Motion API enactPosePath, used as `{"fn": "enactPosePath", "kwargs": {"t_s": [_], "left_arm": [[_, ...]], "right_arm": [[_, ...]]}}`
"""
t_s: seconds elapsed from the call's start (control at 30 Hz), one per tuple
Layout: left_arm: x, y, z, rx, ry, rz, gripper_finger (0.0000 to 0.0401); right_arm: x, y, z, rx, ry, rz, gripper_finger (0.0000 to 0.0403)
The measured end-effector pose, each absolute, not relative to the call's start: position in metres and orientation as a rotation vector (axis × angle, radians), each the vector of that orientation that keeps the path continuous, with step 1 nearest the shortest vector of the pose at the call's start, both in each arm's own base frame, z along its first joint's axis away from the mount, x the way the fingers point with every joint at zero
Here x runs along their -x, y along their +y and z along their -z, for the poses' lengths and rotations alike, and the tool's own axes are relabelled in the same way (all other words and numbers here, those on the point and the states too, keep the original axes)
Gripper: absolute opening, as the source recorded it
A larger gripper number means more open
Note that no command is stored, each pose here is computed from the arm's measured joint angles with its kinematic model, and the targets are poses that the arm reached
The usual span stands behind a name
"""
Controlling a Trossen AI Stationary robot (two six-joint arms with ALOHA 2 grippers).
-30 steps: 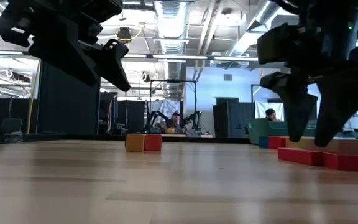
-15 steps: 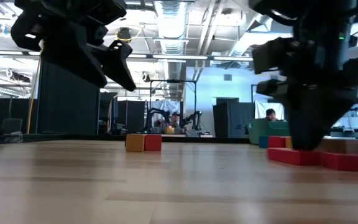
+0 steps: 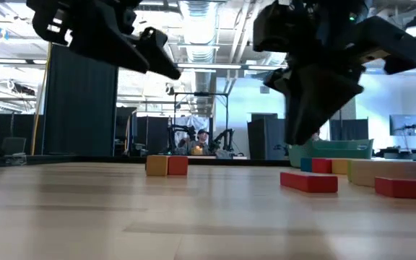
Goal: Sort blocks by size
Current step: Put the medium red rectangular block into the orange bin
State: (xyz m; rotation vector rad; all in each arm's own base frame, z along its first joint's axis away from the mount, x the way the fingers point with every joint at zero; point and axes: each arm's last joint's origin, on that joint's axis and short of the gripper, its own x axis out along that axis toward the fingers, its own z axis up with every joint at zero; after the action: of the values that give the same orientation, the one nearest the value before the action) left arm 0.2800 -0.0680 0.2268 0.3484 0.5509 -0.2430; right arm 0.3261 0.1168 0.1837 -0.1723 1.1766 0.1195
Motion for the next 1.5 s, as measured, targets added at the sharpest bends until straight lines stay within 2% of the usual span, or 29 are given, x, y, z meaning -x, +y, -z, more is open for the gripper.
{"fn": "enactPosePath", "kwargs": {"t_s": [0.17, 0.33, 0.7, 1.1, 1.5], "left_arm": [[-0.288, -0.06, -0.224, -0.355, 0.521, 0.283, 0.0308], [-0.305, -0.052, -0.203, -0.359, 0.525, 0.335, 0.0302], [-0.367, -0.051, -0.177, -0.439, 0.6, 0.493, 0.0301], [-0.437, -0.047, -0.164, -0.506, 0.638, 0.634, 0.0301], [-0.48, -0.042, -0.138, -0.55, 0.654, 0.727, 0.0301]], "right_arm": [[-0.317, 0.129, -0.196, 0.126, 1.27, -0.071, 0.0105], [-0.311, 0.154, -0.213, 0.092, 1.269, -0.075, 0.0105], [-0.293, 0.193, -0.237, 0.017, 1.269, -0.066, 0.0105], [-0.273, 0.213, -0.24, -0.038, 1.312, -0.017, 0.0105], [-0.246, 0.243, -0.24, -0.072, 1.319, -0.018, 0.0105]]}}
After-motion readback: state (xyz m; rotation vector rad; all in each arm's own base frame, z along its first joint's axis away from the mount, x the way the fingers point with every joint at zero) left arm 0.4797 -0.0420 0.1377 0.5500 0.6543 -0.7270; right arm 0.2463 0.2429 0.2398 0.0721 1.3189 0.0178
